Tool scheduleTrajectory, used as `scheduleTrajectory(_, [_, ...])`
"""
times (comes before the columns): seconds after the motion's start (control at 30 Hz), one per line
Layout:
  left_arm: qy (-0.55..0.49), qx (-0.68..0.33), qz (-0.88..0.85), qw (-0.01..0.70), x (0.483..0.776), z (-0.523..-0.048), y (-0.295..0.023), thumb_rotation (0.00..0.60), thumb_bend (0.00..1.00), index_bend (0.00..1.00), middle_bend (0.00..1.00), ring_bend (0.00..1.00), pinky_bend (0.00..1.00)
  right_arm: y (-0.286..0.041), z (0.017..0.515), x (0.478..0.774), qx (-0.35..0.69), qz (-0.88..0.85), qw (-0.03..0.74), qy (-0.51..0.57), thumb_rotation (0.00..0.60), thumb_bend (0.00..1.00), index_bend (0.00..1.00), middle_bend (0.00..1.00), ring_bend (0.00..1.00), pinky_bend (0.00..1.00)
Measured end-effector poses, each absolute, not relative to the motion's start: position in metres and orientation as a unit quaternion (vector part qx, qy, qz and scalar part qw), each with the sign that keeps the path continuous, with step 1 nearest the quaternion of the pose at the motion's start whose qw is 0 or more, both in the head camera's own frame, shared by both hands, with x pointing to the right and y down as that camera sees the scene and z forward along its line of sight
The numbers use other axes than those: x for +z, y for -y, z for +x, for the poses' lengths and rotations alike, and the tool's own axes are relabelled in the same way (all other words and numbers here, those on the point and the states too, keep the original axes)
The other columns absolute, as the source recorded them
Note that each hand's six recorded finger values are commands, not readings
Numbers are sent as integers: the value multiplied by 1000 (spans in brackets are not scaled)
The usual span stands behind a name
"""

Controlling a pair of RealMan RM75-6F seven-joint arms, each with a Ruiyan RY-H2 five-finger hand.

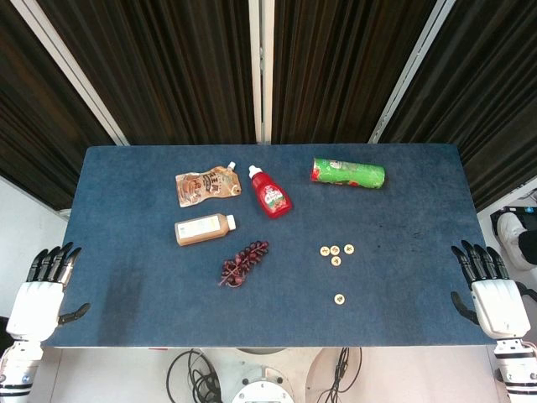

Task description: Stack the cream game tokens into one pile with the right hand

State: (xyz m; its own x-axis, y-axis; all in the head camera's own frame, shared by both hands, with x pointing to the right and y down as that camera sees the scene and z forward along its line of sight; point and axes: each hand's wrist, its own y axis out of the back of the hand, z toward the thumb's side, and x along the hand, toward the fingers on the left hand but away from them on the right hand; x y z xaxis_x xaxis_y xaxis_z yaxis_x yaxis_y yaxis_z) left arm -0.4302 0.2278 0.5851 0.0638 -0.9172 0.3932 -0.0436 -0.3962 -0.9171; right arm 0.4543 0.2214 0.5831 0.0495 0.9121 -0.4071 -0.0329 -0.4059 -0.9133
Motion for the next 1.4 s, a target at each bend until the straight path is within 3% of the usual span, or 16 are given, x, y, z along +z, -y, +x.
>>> scheduleTrajectory(0.8, [-387,-563,-622,384,584,-429,-231,600,110,0,0,0,0,-212,446,592,584,-616,408,337,600,273,0,0,0,0])
scheduleTrajectory(1.4, [-384,-569,-623,375,591,-427,-236,600,110,0,0,0,0,-179,356,650,545,-693,430,193,600,268,49,0,0,0])
